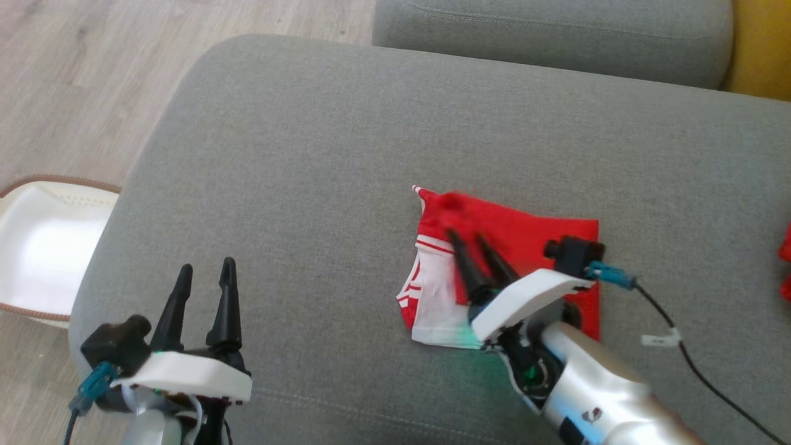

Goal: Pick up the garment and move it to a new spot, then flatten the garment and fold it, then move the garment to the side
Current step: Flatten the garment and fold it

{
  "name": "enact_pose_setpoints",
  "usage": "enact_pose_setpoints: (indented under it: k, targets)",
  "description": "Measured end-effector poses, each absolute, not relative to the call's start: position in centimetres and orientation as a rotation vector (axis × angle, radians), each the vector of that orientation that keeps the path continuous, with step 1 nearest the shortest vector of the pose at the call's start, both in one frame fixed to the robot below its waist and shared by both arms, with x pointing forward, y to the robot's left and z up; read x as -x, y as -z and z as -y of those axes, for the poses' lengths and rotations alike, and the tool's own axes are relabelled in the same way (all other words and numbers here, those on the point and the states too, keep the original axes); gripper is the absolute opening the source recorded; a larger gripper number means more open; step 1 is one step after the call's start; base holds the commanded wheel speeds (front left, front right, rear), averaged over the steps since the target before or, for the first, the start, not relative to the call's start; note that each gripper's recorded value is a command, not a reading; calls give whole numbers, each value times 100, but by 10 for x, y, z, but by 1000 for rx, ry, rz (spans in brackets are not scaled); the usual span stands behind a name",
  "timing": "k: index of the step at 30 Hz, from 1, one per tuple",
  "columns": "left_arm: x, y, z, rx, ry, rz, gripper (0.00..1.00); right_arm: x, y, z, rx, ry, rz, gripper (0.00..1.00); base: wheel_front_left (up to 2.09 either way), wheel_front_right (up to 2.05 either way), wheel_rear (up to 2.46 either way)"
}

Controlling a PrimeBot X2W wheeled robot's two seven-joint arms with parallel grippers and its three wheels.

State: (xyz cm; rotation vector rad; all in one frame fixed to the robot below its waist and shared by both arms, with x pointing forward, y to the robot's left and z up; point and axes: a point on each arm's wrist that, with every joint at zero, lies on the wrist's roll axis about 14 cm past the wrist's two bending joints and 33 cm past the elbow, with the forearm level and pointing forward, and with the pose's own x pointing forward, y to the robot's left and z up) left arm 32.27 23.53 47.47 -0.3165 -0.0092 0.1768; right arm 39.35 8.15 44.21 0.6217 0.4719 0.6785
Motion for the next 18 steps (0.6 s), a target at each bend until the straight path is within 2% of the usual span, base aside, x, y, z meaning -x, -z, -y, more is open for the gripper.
enact_pose_setpoints:
  k: [6,12,15,18]
  targets:
    - [-321,-475,-237,316,-182,9,100,-366,-445,-107,-633,-784,-517,100,0,0,0]
    - [-323,-474,-235,325,-177,7,100,-342,-434,-117,-637,-832,-591,100,0,0,0]
    - [-326,-474,-233,327,-170,7,100,-350,-443,-117,-639,-831,-566,100,0,0,0]
    - [-331,-475,-230,338,-158,9,100,-383,-467,-109,-600,-813,-456,100,0,0,0]
